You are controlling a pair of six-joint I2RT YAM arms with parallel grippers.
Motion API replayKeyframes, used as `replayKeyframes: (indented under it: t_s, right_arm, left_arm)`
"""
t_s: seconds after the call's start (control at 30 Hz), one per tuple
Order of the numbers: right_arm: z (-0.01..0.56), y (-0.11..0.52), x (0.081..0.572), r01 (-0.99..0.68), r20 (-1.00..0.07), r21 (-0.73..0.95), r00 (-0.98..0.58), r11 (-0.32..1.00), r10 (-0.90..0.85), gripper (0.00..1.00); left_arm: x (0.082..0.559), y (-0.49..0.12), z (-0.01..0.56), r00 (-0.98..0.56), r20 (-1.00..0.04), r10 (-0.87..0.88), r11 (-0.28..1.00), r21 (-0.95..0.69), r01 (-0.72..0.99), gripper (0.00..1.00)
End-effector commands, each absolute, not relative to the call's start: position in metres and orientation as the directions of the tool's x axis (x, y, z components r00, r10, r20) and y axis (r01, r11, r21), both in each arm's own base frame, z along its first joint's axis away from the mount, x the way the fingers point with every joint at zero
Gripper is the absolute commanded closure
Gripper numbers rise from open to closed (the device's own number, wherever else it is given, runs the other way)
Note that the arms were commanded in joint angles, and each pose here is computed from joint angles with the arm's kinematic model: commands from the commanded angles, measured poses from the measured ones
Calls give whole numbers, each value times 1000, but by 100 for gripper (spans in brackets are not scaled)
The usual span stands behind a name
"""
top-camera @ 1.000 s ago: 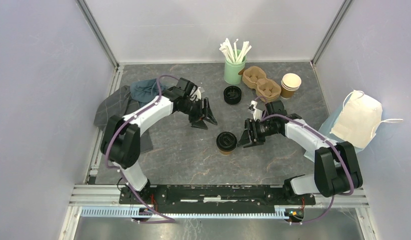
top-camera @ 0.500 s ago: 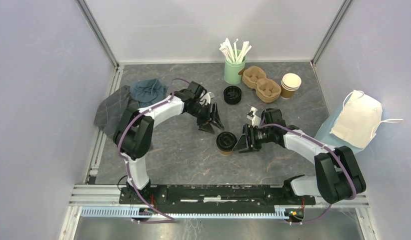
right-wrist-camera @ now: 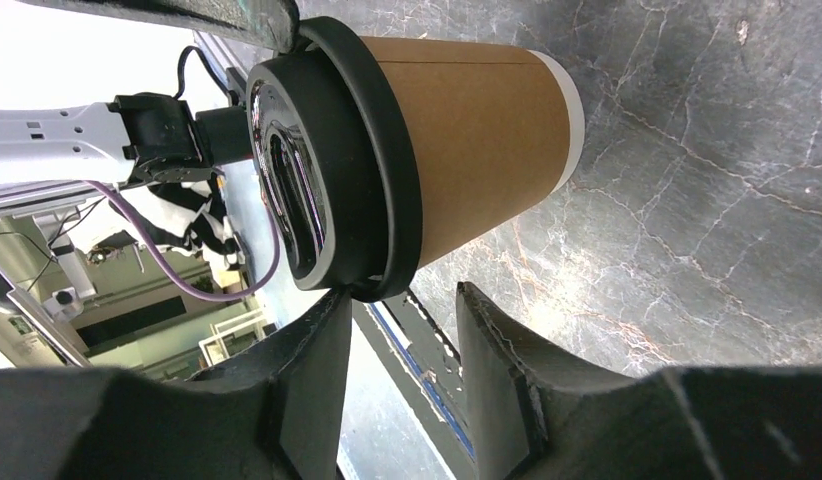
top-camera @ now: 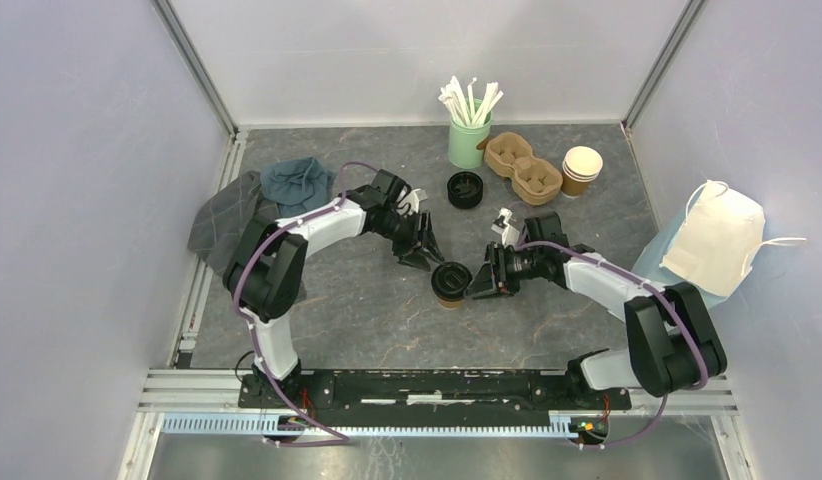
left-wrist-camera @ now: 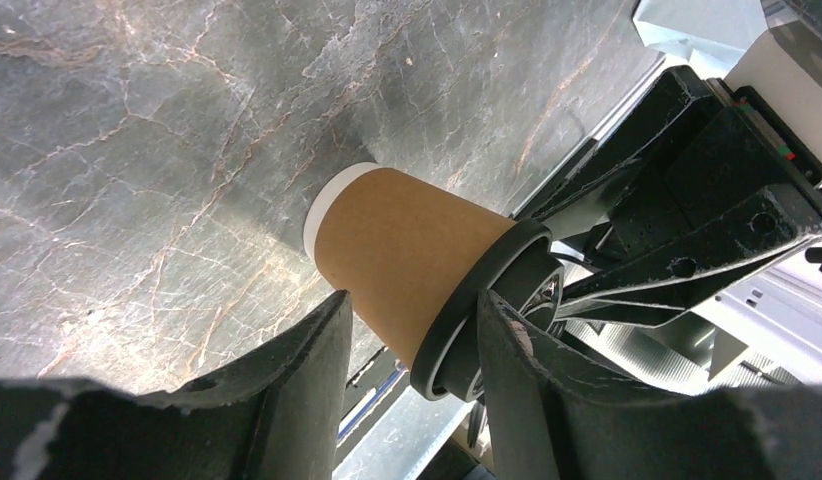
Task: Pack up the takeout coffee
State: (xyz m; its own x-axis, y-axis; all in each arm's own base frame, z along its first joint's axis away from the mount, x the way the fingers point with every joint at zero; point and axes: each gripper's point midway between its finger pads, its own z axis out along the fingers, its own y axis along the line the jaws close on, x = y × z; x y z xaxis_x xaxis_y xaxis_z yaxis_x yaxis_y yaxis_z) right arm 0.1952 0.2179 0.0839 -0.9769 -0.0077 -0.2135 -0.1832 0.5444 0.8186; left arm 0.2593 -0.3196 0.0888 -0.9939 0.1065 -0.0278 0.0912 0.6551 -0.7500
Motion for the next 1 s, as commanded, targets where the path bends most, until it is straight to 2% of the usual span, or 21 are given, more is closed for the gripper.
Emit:
replayKeyframes:
  t_s: [0.0, 0.33, 0.6, 0.77, 0.97]
  right_arm:
    - [82, 212, 222, -230, -287, 766, -958, 600, -1, 53]
    - [83, 206, 236, -240, -294, 762, -956, 602, -10, 50]
    - [62, 200, 229, -216, -270, 746, -963, 630, -10, 50]
    - [38, 189, 222, -194, -252, 691, -967, 696, -19, 51]
    - [-24, 149, 192, -170, -196, 478, -977, 862, -84, 53]
  left_arm:
    - [247, -314, 90, -992, -49, 120, 667, -736, 117, 45]
    - [235, -307, 85, -993, -36, 111, 677, -729, 102, 48]
    - [219, -290, 57, -994, 13, 105, 732, -678, 69, 52]
    - [201, -263, 26, -995, 48, 83, 816, -577, 41, 56]
    - [172, -226, -17, -993, 101, 66, 895, -446, 14, 59]
